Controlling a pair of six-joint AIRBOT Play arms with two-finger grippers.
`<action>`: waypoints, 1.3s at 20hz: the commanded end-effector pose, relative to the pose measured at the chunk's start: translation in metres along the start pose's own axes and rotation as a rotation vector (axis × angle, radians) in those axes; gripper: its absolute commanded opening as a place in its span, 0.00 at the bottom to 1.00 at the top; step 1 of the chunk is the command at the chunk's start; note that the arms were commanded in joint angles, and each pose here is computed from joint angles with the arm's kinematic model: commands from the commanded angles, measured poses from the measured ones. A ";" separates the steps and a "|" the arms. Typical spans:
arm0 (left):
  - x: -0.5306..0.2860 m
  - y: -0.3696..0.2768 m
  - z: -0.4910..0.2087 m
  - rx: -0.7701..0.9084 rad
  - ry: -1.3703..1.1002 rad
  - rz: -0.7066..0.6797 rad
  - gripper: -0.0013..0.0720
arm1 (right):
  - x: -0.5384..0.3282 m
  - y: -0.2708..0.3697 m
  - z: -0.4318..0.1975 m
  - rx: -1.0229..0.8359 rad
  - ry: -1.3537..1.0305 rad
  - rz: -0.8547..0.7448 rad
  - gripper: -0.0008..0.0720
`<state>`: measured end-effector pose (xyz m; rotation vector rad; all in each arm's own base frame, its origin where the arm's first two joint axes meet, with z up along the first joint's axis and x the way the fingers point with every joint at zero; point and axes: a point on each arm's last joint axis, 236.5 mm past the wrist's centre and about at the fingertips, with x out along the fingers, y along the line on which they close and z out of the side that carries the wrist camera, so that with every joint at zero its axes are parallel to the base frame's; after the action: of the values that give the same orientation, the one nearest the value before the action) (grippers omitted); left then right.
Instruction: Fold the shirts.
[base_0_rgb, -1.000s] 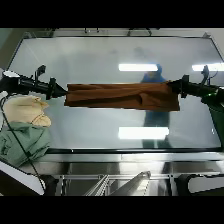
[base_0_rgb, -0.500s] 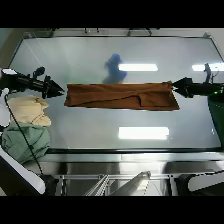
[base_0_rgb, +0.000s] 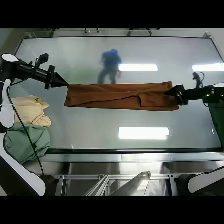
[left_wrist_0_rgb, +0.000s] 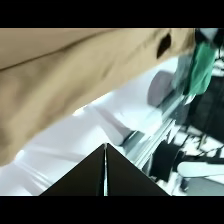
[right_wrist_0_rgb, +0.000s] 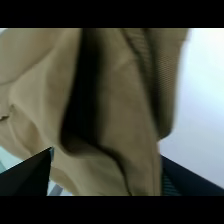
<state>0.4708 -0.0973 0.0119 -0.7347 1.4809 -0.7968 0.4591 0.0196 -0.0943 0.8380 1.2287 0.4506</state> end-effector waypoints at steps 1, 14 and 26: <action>0.055 -0.040 0.000 0.152 -0.005 0.032 0.01 | 0.037 0.024 0.007 0.002 -0.018 0.038 0.53; 0.305 -0.050 0.003 0.300 0.061 0.323 0.01 | -0.059 0.118 -0.007 -0.184 -0.024 0.152 0.03; 0.067 -0.249 -0.002 0.468 -0.166 -0.207 0.02 | 0.032 0.307 -0.061 -0.614 -0.033 0.119 0.03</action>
<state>0.4681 -0.3498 0.0998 -0.5759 1.1532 -1.0999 0.4374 0.1986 0.1181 0.4831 0.9716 0.8632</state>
